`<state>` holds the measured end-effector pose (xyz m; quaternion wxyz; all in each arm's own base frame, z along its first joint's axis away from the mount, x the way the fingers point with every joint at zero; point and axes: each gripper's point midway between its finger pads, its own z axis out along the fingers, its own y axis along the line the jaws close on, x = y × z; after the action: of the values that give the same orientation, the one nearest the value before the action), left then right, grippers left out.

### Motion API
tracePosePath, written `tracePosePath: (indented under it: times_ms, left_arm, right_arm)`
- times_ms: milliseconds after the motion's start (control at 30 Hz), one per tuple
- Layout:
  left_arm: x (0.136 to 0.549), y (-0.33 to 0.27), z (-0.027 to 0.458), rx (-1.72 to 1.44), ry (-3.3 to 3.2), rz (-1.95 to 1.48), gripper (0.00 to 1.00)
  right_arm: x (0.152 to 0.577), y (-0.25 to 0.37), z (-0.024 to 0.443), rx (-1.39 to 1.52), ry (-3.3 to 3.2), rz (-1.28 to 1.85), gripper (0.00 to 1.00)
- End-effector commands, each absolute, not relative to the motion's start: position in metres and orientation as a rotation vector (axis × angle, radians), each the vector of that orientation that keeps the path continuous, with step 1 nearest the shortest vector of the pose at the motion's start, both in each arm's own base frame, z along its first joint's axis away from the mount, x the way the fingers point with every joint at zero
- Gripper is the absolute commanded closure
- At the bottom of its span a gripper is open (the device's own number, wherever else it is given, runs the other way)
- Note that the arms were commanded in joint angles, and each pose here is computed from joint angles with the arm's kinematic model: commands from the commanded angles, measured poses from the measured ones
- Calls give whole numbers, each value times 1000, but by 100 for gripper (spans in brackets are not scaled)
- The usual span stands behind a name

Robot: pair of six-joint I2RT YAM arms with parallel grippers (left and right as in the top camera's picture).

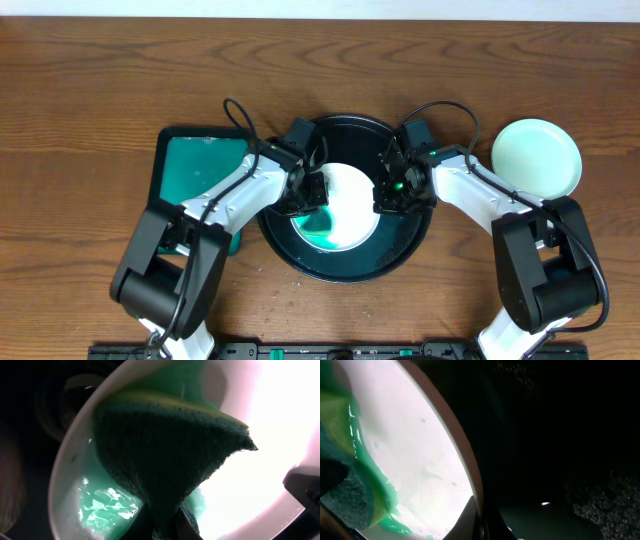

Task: Clean dirty plates on tray and stack at the side
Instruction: 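Carry the sponge with the left gripper to the held plate, then scrub the white plate with the sponge in the left gripper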

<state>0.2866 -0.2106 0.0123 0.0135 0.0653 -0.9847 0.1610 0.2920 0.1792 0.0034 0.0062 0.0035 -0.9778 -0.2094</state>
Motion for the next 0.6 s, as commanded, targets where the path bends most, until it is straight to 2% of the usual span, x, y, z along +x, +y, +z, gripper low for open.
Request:
tracePosePath:
  times_ms: [0, 300, 433, 567]
  left_arm:
    - [272, -207, -24, 210, -3023, 355, 93]
    - [229, -292, -40, -36, -2878, 625, 93]
    - [233, -307, -36, -49, -2880, 706, 93]
    - [253, -297, -39, 19, -2948, 683, 93]
  right_arm:
    - [283, 193, 4, 39, -3010, -726, 99]
    - [281, 193, 4, 37, -3004, -721, 99]
    - [280, 192, 4, 34, -2998, -715, 99]
    - [277, 191, 4, 30, -2990, -707, 99]
